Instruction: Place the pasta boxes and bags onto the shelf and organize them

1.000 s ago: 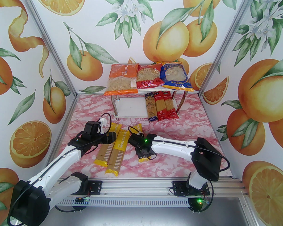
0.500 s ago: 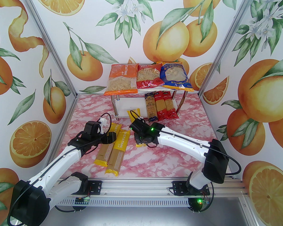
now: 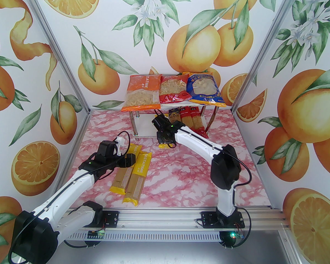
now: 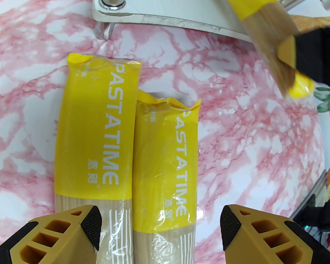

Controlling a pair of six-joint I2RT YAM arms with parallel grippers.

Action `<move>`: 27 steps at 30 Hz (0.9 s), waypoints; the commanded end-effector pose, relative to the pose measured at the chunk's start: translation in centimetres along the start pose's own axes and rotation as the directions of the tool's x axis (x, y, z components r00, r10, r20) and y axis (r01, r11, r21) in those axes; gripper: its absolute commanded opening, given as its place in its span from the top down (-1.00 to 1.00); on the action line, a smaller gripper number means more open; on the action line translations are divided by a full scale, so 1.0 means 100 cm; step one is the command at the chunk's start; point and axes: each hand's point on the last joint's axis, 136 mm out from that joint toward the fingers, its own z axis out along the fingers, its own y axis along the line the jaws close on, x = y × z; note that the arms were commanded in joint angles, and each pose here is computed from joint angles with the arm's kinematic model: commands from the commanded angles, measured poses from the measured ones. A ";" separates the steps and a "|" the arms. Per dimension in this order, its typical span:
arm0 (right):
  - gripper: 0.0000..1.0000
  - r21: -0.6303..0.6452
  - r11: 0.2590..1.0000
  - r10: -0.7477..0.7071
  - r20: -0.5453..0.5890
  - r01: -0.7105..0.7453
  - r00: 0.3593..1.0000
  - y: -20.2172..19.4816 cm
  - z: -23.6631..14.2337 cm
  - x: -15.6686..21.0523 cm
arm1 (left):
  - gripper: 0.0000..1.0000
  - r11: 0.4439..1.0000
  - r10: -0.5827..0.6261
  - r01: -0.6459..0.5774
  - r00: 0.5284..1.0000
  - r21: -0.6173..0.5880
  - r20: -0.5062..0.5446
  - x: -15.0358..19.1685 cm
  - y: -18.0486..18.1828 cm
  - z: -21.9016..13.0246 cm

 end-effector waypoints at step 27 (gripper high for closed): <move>1.00 0.172 0.960 0.192 0.163 -0.219 0.968 -0.037 0.055 -0.032 | -0.50 1.000 0.011 -0.011 1.000 -0.005 -0.002 -0.011 0.001 0.003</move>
